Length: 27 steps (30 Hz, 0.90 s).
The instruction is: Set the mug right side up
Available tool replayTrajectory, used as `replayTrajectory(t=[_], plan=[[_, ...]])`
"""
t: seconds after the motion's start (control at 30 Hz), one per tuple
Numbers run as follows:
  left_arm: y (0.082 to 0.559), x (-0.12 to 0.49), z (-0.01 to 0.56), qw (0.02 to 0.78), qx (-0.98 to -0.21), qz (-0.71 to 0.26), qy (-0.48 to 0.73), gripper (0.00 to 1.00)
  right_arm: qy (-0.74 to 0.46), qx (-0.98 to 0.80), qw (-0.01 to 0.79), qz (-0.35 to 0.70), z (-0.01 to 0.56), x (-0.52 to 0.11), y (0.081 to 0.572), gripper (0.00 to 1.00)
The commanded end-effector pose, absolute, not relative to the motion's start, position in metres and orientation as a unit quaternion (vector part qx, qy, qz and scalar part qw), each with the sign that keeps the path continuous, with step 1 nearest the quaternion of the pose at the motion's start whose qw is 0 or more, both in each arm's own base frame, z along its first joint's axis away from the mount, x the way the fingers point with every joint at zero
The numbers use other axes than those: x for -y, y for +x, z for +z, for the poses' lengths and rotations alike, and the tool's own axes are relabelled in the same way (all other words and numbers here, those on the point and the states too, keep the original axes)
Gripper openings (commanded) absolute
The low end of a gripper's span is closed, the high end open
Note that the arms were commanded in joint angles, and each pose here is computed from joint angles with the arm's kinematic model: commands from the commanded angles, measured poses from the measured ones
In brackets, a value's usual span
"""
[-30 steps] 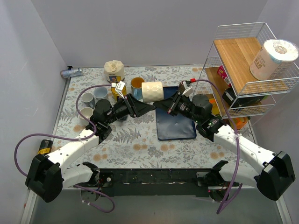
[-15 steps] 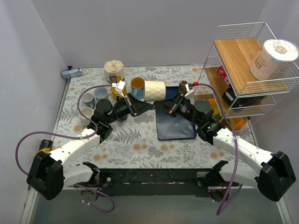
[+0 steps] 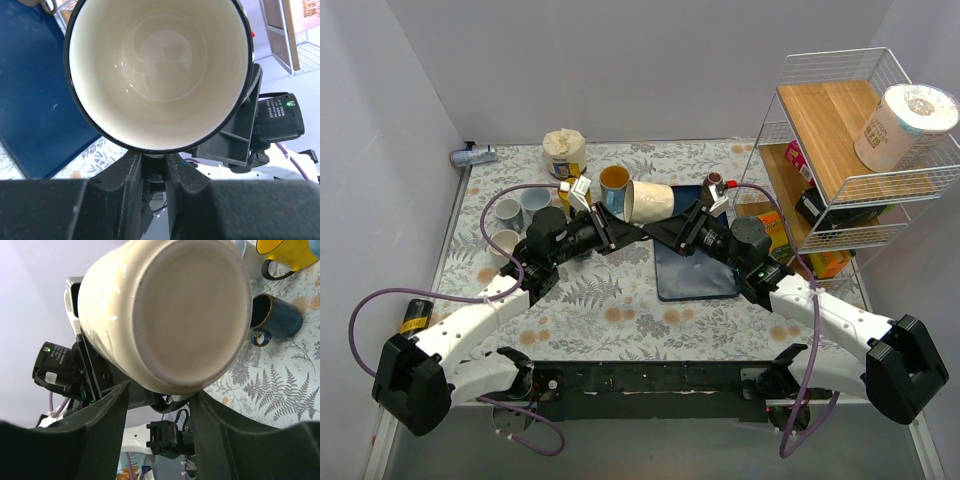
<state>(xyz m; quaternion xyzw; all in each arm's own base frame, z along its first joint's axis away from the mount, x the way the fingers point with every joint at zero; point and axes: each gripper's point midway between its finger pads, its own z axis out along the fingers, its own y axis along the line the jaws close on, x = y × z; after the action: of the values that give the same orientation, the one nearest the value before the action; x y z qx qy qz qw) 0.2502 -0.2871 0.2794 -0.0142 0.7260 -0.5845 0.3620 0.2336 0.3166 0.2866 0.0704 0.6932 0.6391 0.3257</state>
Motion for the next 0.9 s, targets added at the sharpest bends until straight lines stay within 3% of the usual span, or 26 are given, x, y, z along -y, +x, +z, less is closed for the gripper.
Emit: replayTrajectory(t=[0.0, 0.37, 0.57, 0.87], plan=[[0.272, 0.27, 0.284, 0.407, -0.746, -0.524, -0.048, 0.0, 0.023, -0.65, 0.336, 0.682, 0.325, -0.32, 0.217, 0.62], [0.303, 0.25, 0.233, 0.403, -0.832, -0.376, -0.064, 0.0, 0.051, -0.786, 0.361, 0.5, 0.243, -0.28, 0.225, 0.8], [0.319, 0.24, 0.197, 0.4, -0.861, -0.303, -0.079, 0.0, 0.052, -0.818, 0.397, 0.412, 0.229, -0.25, 0.232, 0.8], [0.344, 0.234, 0.156, 0.415, -0.886, -0.185, -0.092, 0.0, 0.049, -0.826, 0.409, 0.386, 0.227, -0.24, 0.234, 0.8]])
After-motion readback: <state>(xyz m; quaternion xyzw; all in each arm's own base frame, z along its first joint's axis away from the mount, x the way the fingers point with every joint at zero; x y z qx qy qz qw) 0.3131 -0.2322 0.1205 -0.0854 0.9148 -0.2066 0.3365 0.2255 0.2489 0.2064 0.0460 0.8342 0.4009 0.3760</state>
